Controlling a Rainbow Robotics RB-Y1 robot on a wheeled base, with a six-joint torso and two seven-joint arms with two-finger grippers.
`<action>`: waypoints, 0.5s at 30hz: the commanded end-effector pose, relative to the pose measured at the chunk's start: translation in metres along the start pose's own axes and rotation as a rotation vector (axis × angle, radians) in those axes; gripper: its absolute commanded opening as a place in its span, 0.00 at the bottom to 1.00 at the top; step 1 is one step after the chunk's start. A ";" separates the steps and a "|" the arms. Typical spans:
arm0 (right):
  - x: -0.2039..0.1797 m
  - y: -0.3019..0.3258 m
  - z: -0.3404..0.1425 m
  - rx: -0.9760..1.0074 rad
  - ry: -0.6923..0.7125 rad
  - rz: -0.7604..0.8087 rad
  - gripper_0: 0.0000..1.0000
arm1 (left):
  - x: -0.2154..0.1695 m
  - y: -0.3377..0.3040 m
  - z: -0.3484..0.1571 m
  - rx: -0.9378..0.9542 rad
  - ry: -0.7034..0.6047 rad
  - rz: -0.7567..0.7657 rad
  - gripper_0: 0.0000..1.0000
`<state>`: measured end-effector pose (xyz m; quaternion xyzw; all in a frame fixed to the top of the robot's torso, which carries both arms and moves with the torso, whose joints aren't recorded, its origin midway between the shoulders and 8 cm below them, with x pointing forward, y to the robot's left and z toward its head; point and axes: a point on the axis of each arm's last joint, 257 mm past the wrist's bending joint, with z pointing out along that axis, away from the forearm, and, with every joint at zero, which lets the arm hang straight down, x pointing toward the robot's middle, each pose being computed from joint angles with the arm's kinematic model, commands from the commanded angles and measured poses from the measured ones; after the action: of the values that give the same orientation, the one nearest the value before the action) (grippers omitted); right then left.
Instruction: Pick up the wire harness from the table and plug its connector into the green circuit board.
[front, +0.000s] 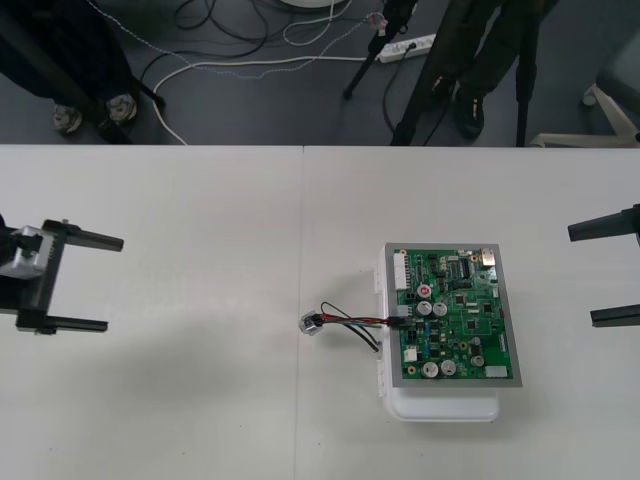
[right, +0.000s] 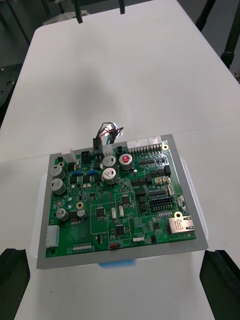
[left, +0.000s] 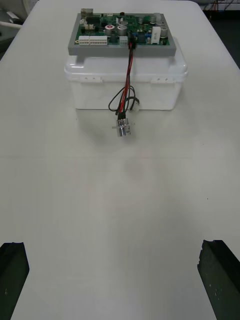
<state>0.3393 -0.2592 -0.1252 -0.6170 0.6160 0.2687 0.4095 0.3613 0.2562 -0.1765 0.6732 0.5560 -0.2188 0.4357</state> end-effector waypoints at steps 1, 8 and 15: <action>-0.005 -0.005 -0.021 0.027 -0.017 0.001 1.00 | -0.013 -0.015 -0.046 0.071 0.048 -0.064 1.00; -0.020 -0.008 -0.021 0.054 -0.086 -0.026 1.00 | -0.026 0.013 -0.076 -0.034 0.058 -0.115 1.00; -0.030 0.009 -0.009 0.016 -0.084 -0.080 1.00 | -0.027 0.009 -0.083 -0.055 0.028 -0.148 1.00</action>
<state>0.3364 -0.2541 -0.1060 -0.6062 0.6000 0.2838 0.4382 0.3658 0.3007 -0.1141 0.5976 0.6277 -0.2277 0.4440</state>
